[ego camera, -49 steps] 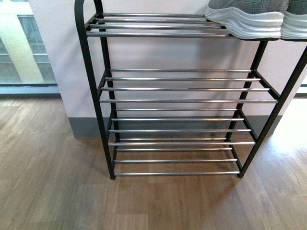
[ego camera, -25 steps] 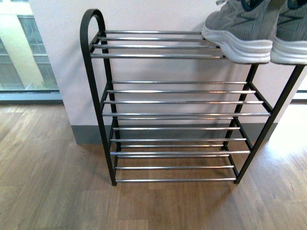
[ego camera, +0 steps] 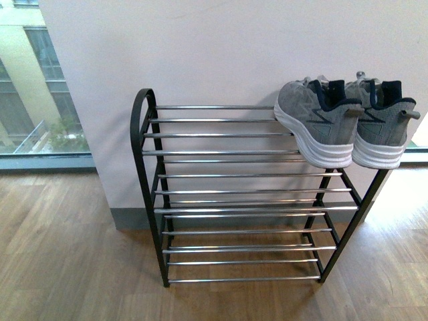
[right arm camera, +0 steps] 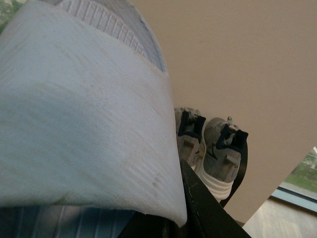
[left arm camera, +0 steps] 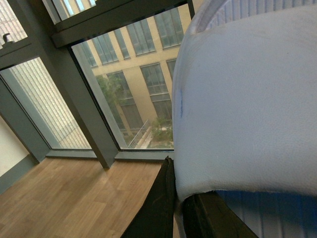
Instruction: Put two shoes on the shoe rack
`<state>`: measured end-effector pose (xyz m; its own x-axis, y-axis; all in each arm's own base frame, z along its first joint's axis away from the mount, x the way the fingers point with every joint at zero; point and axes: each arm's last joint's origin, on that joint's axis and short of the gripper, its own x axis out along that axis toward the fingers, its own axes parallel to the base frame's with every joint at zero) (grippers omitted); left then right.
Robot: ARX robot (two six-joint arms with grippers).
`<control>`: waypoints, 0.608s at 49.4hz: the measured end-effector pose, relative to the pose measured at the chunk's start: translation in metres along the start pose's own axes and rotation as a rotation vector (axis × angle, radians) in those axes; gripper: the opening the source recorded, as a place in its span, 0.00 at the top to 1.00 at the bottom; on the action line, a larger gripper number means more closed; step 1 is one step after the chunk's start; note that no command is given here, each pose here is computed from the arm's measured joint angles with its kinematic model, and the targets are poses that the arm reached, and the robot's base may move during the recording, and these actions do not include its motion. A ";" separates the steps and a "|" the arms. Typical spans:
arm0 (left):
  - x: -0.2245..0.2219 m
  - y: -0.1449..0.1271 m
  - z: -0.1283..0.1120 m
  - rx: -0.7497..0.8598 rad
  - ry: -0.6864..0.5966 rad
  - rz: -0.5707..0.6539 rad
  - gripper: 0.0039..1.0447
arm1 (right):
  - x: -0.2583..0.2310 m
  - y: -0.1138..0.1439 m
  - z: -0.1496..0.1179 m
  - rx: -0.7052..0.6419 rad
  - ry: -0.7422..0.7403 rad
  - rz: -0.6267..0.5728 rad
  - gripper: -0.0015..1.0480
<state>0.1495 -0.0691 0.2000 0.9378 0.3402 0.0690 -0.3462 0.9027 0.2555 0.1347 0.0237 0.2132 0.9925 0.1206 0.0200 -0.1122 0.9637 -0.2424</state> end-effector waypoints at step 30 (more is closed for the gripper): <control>0.000 0.000 0.000 0.000 0.000 0.001 0.98 | 0.000 0.000 0.000 0.000 -0.002 0.004 0.98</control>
<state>0.1494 -0.0691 0.2002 0.9374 0.3413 0.0698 -0.3476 0.9023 0.2550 0.1347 0.0239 0.2136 0.9920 0.1248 0.0211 -0.1160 0.9632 -0.2424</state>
